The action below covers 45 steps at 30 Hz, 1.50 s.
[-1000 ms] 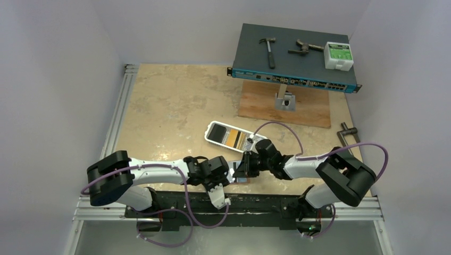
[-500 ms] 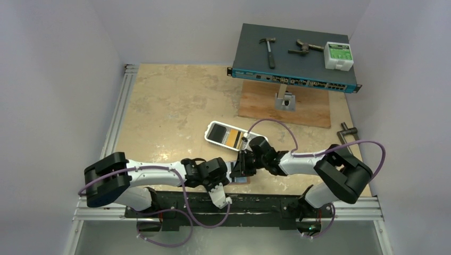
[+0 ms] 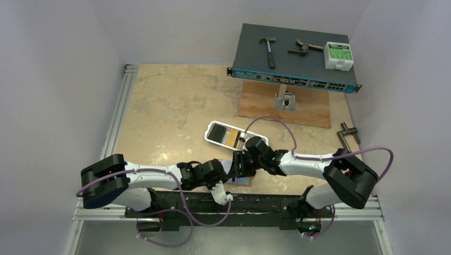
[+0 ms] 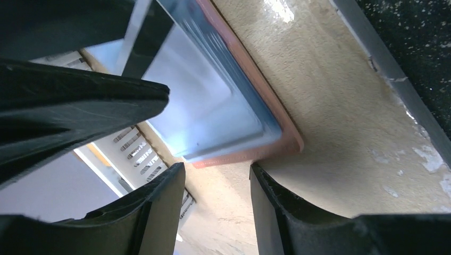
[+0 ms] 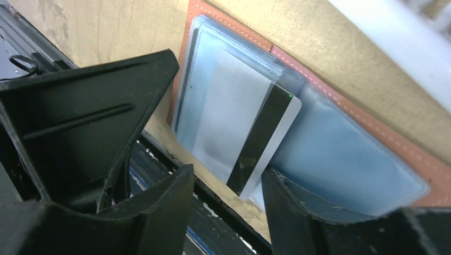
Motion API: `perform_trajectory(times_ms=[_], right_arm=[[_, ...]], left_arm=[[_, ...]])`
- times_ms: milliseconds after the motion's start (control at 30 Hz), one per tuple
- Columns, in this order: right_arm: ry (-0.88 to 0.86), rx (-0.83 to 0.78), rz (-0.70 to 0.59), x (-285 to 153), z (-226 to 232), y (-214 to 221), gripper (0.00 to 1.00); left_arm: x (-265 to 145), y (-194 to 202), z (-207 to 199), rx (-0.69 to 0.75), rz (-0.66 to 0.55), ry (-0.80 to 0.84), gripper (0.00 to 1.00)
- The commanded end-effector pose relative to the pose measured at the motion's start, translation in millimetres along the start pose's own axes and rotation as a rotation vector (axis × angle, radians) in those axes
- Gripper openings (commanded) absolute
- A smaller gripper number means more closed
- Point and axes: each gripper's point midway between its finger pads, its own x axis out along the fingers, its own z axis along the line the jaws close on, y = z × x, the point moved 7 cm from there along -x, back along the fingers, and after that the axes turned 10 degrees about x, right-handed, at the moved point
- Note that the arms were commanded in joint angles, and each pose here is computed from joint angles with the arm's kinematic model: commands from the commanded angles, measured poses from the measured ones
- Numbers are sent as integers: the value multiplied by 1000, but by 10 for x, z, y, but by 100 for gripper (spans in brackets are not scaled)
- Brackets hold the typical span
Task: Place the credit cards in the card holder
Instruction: Insert the credit card into the card holder.
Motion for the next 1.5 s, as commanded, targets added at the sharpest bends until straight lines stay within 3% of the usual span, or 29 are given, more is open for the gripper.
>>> perform_trajectory(times_ms=[0, 433, 933, 1467], right_arm=[[84, -30, -45, -125, -49, -28, 52], [138, -62, -82, -118, 62, -190, 54], [68, -80, -85, -39, 294, -229, 52], [8, -84, -14, -41, 464, -95, 54]], left_arm=[[-14, -37, -100, -50, -31, -12, 48], [-30, -48, -21, -48, -48, -70, 47], [63, -96, 108, -14, -80, -139, 46], [-13, -58, 109, -37, -56, -167, 46]])
